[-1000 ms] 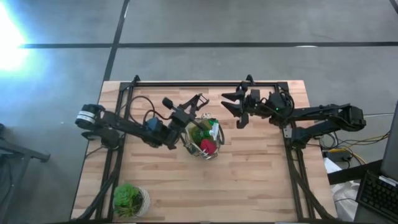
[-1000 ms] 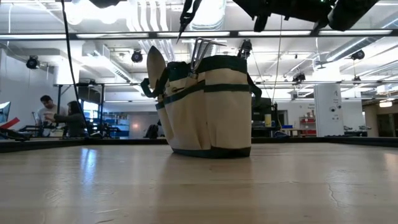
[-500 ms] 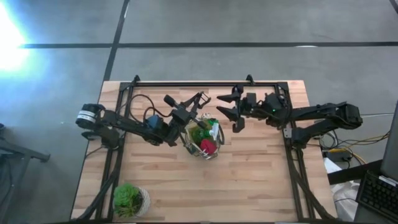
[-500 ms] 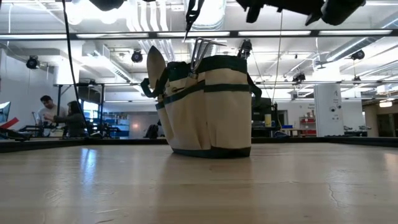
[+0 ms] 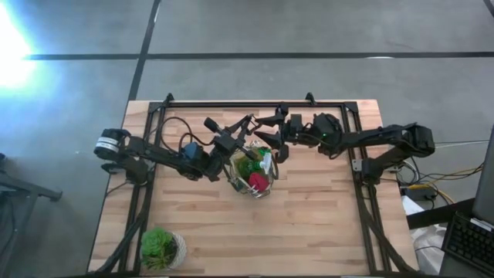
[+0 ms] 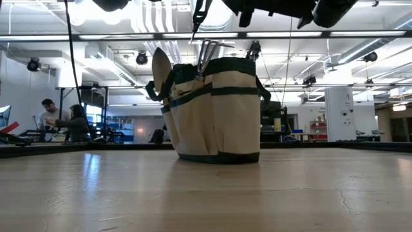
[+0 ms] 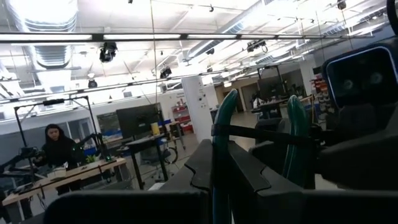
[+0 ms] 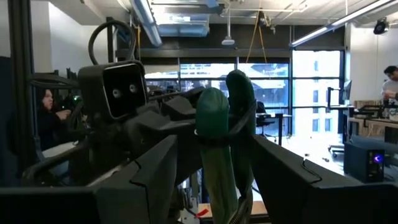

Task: Pick & Place Garden tools in Gardening bag
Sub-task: Put the shear scissors into the pocket of the gardening bag

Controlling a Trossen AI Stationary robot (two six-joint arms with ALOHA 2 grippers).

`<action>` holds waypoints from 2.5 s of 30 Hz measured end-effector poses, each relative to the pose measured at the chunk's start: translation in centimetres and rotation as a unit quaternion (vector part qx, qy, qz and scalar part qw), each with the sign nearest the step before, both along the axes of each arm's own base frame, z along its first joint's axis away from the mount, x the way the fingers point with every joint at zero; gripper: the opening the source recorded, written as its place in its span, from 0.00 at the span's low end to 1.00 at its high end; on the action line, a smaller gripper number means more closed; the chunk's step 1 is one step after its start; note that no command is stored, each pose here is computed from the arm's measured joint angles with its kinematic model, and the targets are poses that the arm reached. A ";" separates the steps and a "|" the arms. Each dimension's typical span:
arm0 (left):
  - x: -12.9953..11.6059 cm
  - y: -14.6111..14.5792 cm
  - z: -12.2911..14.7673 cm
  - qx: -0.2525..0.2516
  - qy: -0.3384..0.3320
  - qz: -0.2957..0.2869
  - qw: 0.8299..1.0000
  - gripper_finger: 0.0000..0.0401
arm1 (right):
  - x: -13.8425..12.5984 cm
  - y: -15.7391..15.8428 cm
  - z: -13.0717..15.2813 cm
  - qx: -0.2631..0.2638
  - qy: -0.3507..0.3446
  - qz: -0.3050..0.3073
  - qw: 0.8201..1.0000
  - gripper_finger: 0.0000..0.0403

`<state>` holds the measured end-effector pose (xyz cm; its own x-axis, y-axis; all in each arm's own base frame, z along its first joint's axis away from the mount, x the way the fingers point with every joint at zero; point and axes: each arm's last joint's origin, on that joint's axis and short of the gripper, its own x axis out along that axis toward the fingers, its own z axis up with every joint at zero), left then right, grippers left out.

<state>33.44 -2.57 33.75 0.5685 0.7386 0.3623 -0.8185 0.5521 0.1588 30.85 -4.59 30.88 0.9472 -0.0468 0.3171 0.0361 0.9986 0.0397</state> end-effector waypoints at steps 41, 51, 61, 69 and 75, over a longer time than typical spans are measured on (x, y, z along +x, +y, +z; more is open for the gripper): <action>-0.1 -0.3 0.2 0.001 0.016 0.001 1.000 0.10 | -0.3 0.0 1.1 -0.026 0.081 -0.007 0.996 0.05; -1.3 -1.9 1.2 -0.024 0.020 0.007 0.999 0.23 | -4.7 2.5 2.8 -0.099 0.132 0.134 0.977 0.05; -1.6 -2.4 0.7 -0.066 0.034 -0.033 0.997 0.51 | -7.9 5.8 1.9 -0.129 0.133 0.342 0.921 0.05; -1.4 -2.6 -0.6 -0.068 0.114 -0.072 0.988 0.55 | -7.9 7.2 -0.2 -0.139 0.139 0.464 0.864 0.05; -1.5 -2.9 -1.4 -0.096 0.143 -0.159 0.972 0.53 | -6.8 7.7 -2.0 -0.160 0.146 0.492 0.843 0.05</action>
